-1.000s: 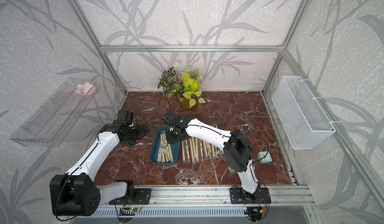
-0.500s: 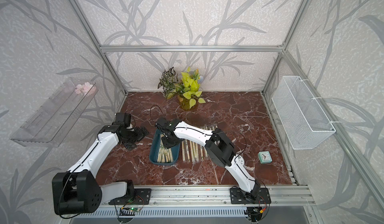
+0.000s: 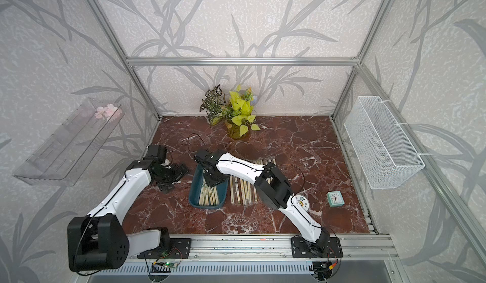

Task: Take the paired disposable chopsticks out of the storage box
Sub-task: Pick up the paired disposable chopsticks from the storage box.

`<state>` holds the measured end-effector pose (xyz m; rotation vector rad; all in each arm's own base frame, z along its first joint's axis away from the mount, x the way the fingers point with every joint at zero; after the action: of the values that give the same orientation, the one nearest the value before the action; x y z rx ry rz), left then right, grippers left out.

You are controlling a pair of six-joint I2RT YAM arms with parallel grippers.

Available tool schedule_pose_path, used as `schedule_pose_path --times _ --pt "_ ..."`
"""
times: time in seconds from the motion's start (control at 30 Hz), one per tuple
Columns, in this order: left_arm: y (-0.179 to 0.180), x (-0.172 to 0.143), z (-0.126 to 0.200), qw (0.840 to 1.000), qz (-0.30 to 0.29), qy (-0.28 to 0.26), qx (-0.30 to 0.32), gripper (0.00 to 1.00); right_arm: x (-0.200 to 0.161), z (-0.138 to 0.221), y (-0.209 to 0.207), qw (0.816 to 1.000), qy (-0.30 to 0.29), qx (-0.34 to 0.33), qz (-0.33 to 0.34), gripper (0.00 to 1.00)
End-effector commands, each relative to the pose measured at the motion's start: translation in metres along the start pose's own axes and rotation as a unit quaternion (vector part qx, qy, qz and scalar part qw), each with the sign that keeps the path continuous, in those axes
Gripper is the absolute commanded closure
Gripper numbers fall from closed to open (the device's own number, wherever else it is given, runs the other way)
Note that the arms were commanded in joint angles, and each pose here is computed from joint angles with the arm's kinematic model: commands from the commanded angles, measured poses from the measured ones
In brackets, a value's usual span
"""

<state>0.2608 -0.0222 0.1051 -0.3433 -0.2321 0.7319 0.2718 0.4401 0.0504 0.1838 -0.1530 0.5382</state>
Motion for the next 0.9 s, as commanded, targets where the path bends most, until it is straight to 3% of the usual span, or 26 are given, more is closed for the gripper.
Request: schedule_pose_path --times 0.0,0.4,0.7,0.87 --pt "0.001 -0.001 0.003 1.0 -0.006 -0.002 -0.005 0.0 -0.005 -0.01 -0.005 1.0 0.018 -0.022 0.004 0.64" --pt "0.003 -0.004 0.003 1.0 -0.01 0.0 -0.006 0.0 -0.008 -0.031 -0.005 0.998 0.047 -0.03 0.0 0.66" --pt "0.003 -0.003 0.004 1.0 -0.009 -0.003 -0.007 0.0 -0.008 -0.035 -0.003 0.998 0.052 -0.022 -0.01 0.85" --pt "0.002 -0.003 0.003 1.0 -0.007 -0.002 -0.008 0.0 -0.006 -0.032 -0.001 0.998 0.05 -0.012 -0.02 0.89"
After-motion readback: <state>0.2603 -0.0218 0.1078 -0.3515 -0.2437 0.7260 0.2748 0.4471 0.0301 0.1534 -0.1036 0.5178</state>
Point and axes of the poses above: each gripper's point midway between its finger pads, its own z axis back along the fingers, its own y axis along the line the jaws close on, x = y × z, the point moved 1 cm from there along z, back along the fingers, and after that the axes turned 2 degrees about z, right-handed, at the moved point
